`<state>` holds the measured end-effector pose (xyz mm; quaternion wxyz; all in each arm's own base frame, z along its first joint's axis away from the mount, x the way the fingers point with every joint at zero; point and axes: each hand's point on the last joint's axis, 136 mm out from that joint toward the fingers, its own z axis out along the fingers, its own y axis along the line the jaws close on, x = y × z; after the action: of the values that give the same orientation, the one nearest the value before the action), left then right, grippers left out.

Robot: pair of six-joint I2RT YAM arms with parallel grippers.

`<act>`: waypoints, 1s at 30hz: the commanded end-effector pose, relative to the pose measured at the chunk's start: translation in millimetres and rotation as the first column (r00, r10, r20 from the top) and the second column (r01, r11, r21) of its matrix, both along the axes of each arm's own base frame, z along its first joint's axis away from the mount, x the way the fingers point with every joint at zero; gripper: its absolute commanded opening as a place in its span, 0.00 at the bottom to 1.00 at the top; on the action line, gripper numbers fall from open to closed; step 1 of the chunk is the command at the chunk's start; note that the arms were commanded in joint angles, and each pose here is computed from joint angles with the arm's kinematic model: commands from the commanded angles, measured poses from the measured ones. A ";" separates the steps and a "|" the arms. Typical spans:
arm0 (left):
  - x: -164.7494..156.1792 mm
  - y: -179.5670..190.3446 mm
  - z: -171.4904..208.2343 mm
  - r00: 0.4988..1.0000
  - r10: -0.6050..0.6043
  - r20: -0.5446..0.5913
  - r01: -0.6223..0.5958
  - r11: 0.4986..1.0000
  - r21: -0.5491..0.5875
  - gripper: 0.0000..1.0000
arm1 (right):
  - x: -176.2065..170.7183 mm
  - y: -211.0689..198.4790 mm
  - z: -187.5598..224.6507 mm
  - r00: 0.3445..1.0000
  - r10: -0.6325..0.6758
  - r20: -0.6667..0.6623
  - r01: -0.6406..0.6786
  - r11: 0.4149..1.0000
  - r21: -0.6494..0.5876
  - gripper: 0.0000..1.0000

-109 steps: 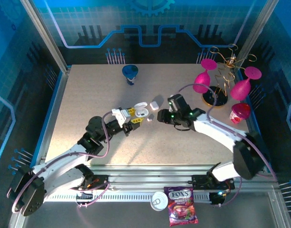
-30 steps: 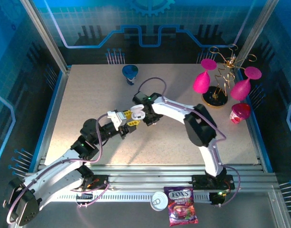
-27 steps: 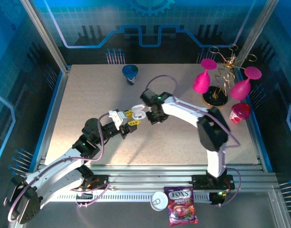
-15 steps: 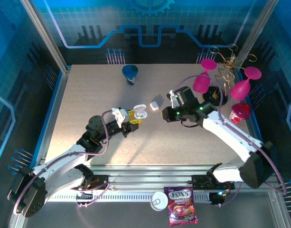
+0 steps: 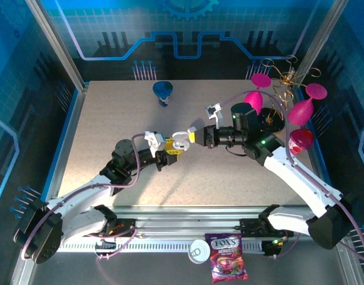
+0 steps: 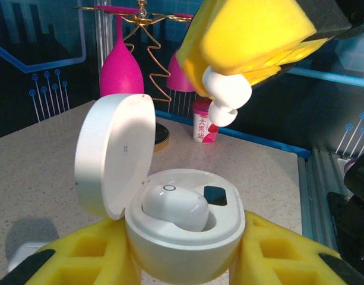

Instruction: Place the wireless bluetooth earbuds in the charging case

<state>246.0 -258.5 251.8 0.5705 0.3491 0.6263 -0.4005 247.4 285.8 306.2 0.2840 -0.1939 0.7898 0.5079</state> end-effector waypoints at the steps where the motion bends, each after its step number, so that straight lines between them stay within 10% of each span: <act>1: -0.4 -2.8 22.2 0.999 -0.030 0.010 0.031 0.998 -0.049 0.18 | -4.1 9.3 1.1 0.998 0.060 -0.007 -0.060 0.997 0.041 0.13; 20: 1.2 -1.9 44.3 0.999 -0.023 0.022 0.026 0.989 -0.143 0.18 | 2.5 15.0 -28.4 0.994 0.054 -0.091 -0.053 0.999 0.012 0.14; 30: 0.8 -1.5 39.9 0.999 -0.020 0.027 0.023 0.991 -0.132 0.18 | 4.0 9.0 -21.6 0.997 0.016 -0.073 -0.017 1.000 -0.009 0.34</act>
<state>248.7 -260.0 262.9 0.5614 0.3152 0.6276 -0.4377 253.1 297.9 284.9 0.2509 -0.1890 0.7926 0.5226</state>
